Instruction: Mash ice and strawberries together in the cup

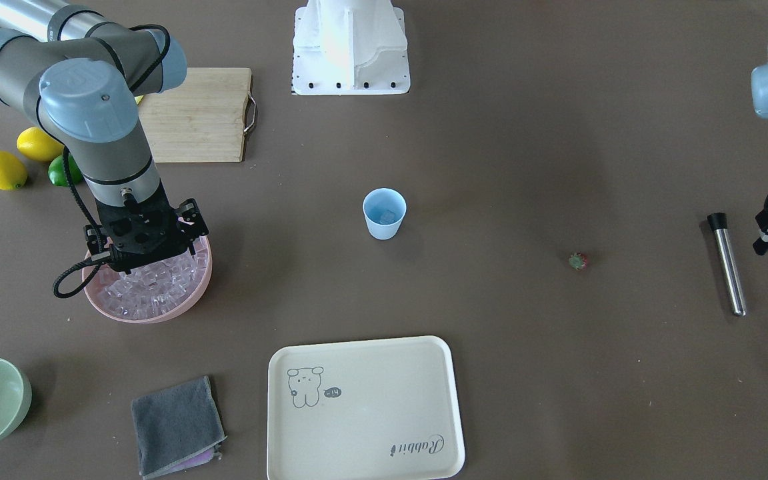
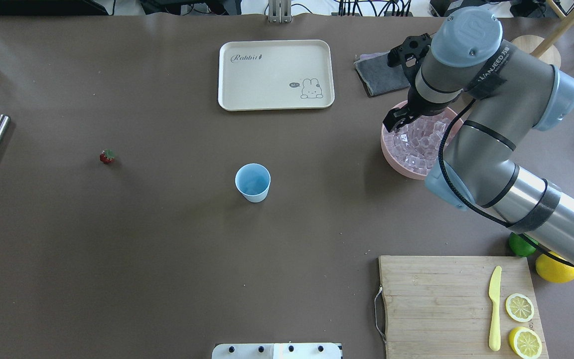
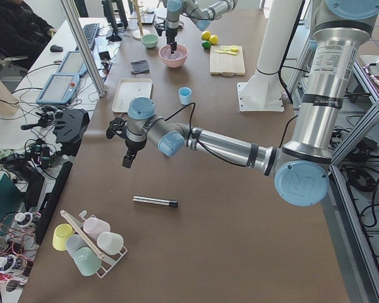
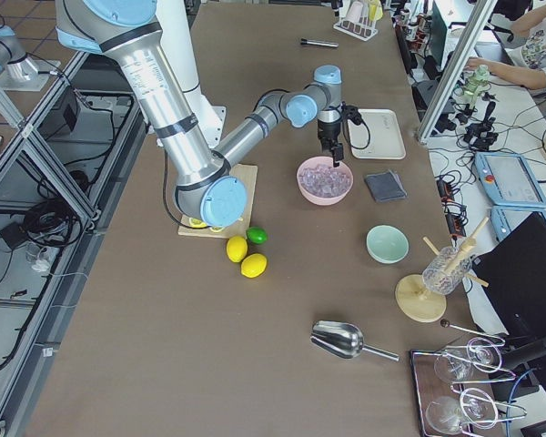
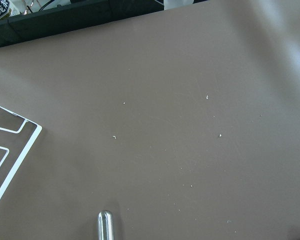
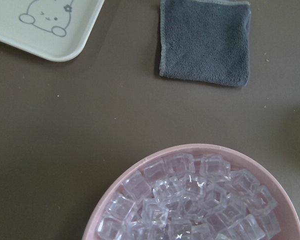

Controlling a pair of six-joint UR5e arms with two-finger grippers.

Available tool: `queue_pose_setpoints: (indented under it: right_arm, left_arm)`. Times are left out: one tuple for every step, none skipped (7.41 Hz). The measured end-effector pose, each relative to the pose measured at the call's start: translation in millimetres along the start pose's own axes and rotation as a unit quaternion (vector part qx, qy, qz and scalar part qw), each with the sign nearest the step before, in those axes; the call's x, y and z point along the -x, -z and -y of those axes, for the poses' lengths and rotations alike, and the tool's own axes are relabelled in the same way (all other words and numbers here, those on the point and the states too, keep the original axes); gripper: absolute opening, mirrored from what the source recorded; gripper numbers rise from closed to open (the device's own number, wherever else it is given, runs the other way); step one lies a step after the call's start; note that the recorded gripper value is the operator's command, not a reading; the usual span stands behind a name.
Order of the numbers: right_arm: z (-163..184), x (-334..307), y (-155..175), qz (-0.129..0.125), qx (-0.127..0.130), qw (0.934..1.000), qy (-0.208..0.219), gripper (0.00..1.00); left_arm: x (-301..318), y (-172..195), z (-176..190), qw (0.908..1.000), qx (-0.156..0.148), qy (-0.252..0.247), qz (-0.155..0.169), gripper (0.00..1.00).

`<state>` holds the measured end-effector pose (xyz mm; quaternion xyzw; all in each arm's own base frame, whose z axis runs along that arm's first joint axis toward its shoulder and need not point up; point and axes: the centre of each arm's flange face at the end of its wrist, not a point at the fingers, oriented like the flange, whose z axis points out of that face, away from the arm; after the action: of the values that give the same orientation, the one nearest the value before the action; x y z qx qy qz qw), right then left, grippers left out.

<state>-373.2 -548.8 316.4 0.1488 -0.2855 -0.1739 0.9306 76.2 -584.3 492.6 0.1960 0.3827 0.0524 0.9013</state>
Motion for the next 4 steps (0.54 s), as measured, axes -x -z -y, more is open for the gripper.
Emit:
queue_pose_setpoints:
  right_arm:
    - [-3,-10,-11,-0.006,-0.002,0.9993,0.036,0.95]
    - [-11,-24,-20,-0.013,0.0,0.9981,0.06,0.95]
    - [-17,-34,-25,-0.023,0.001,0.9969,0.075,0.95]
    - [-23,-42,-29,-0.038,0.0,0.9953,0.089,0.95]
  left_arm:
    - [0,-1,0,1.0,0.001,0.0,0.0,0.97]
    - [0,-2,-2,1.0,0.002,-0.001,0.0,0.97]
    - [0,-2,-3,1.0,0.001,-0.001,-0.001,0.97]
    - [1,-3,-5,1.0,0.001,-0.001,-0.001,0.97]
